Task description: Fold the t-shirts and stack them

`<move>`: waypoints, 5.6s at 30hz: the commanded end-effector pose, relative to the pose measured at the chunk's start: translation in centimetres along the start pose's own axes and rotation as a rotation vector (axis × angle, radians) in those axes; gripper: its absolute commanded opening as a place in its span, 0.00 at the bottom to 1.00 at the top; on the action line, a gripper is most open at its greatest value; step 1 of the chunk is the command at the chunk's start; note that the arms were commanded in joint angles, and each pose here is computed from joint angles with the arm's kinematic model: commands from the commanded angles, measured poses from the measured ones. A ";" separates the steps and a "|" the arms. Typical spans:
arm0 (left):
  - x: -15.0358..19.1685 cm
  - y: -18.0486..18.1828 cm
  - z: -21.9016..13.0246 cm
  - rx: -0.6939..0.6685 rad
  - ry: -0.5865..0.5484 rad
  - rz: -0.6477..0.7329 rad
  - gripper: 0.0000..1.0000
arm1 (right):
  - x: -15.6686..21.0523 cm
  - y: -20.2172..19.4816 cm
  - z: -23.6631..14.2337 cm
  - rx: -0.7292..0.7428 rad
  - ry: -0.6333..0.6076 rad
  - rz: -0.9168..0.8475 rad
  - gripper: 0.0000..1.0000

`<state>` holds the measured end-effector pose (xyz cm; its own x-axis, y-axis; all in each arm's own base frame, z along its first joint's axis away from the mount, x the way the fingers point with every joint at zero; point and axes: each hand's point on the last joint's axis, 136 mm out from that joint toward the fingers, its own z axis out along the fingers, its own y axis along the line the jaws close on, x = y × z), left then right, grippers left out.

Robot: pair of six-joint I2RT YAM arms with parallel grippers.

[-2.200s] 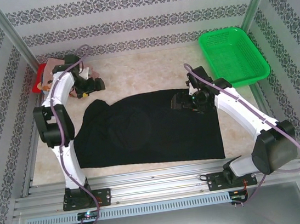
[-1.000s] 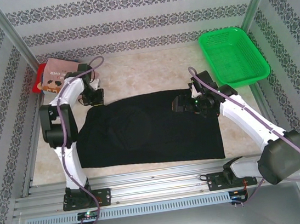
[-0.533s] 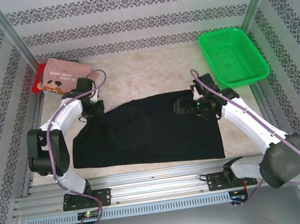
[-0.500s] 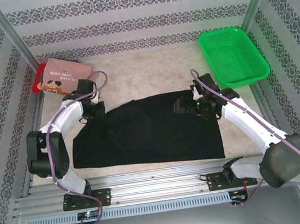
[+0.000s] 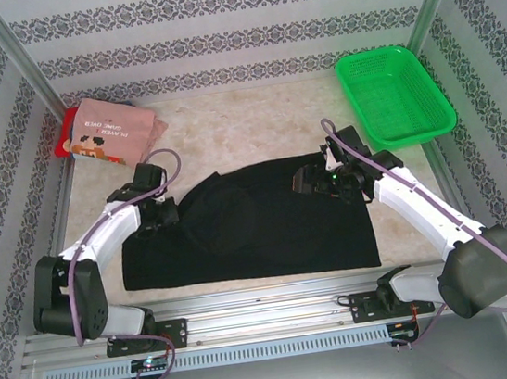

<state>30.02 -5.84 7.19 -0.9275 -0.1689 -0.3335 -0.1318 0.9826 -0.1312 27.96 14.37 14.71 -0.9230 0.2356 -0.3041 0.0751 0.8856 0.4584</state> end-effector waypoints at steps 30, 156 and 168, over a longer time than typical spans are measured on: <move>-6.4 -5.5 0.6 0.315 0.277 0.177 0.68 | 1.5 -0.8 -1.9 -0.040 -0.011 -0.007 0.94; -0.7 -3.1 2.6 0.441 0.127 -0.822 0.53 | 0.4 -1.5 -1.4 -0.094 -0.066 0.081 0.98; -2.2 -3.7 2.9 0.456 0.111 -0.772 0.22 | 0.6 -2.1 -1.2 -0.073 -0.067 0.088 0.98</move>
<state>32.35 -8.96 4.89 -0.6428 -0.7566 0.1201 -0.6442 0.4491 -0.6191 26.75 12.54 14.85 -0.8923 0.3259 -0.3122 0.1127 0.8308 0.5451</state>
